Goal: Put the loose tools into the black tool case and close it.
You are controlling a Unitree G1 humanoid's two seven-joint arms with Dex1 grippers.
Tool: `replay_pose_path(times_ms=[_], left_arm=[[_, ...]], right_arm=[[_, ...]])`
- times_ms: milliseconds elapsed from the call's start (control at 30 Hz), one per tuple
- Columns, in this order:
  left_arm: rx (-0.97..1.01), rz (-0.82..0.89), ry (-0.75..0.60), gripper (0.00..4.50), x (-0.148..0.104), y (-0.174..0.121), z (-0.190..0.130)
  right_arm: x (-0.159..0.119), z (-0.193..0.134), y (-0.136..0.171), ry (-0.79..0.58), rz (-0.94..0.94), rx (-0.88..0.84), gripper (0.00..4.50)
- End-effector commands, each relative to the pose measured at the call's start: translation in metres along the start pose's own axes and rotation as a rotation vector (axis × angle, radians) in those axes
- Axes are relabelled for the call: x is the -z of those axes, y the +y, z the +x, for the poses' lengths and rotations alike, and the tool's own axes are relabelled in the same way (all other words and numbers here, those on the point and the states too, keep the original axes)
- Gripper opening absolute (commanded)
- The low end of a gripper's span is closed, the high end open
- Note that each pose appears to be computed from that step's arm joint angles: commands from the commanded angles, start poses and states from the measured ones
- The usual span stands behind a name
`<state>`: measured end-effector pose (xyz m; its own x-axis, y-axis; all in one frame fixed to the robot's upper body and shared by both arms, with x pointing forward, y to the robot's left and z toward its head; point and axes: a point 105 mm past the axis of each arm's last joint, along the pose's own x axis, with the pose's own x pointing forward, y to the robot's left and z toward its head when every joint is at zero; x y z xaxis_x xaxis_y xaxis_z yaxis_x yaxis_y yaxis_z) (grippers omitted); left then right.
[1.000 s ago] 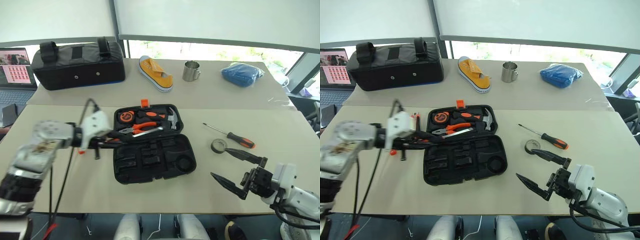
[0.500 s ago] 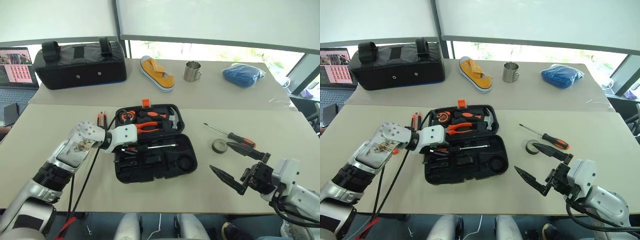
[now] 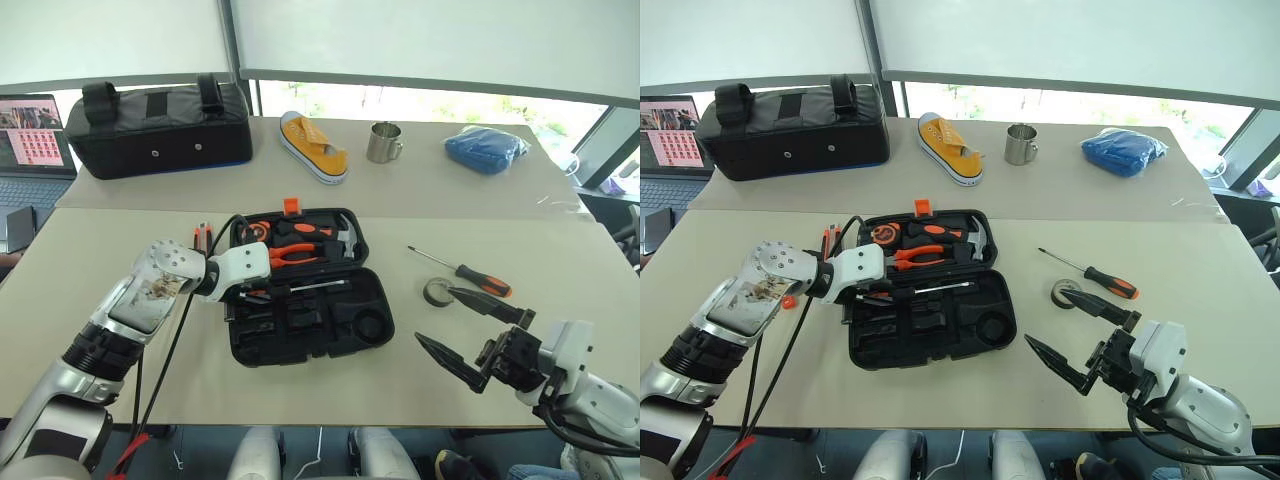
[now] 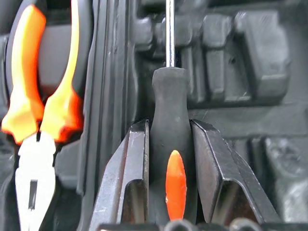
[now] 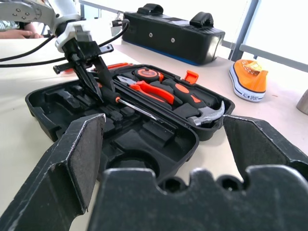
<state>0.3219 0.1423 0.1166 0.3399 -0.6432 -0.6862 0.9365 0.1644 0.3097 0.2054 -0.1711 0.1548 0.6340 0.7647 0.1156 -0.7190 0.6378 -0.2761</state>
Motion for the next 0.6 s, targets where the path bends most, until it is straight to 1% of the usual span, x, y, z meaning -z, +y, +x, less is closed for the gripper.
replay_pose_path(times_ms=[33,200,267,300,333,400,433,600], left_arm=[[-0.051,0.007,0.024,0.82,-0.001,0.008,0.001],[0.007,0.002,0.053,0.82,0.003,-0.006,0.005],[0.0,0.01,0.028,1.82,0.0,-0.006,0.006],[-0.011,0.011,0.012,2.03,-0.003,-0.005,0.006],[-0.034,0.028,-0.035,2.42,-0.01,-0.002,0.006],[-0.072,0.055,-0.134,2.92,-0.023,0.002,0.003],[-0.077,0.075,-0.195,3.34,-0.031,0.002,-0.001],[-0.118,0.04,-0.318,3.34,-0.04,0.004,-0.013]], right_arm=[[-0.004,0.002,0.001,-0.018,-0.005,-0.012,4.5],[-0.002,0.002,0.003,-0.016,0.01,-0.02,4.5],[-0.001,0.002,0.004,-0.015,0.018,-0.024,4.5],[-0.001,0.002,0.005,-0.015,0.021,-0.025,4.5],[-0.001,0.002,0.005,-0.015,0.023,-0.027,4.5],[-0.001,0.002,0.007,-0.014,0.03,-0.03,4.5],[0.0,0.002,0.008,-0.012,0.035,-0.031,4.5],[0.002,0.0,0.01,-0.005,0.047,-0.032,4.5]])
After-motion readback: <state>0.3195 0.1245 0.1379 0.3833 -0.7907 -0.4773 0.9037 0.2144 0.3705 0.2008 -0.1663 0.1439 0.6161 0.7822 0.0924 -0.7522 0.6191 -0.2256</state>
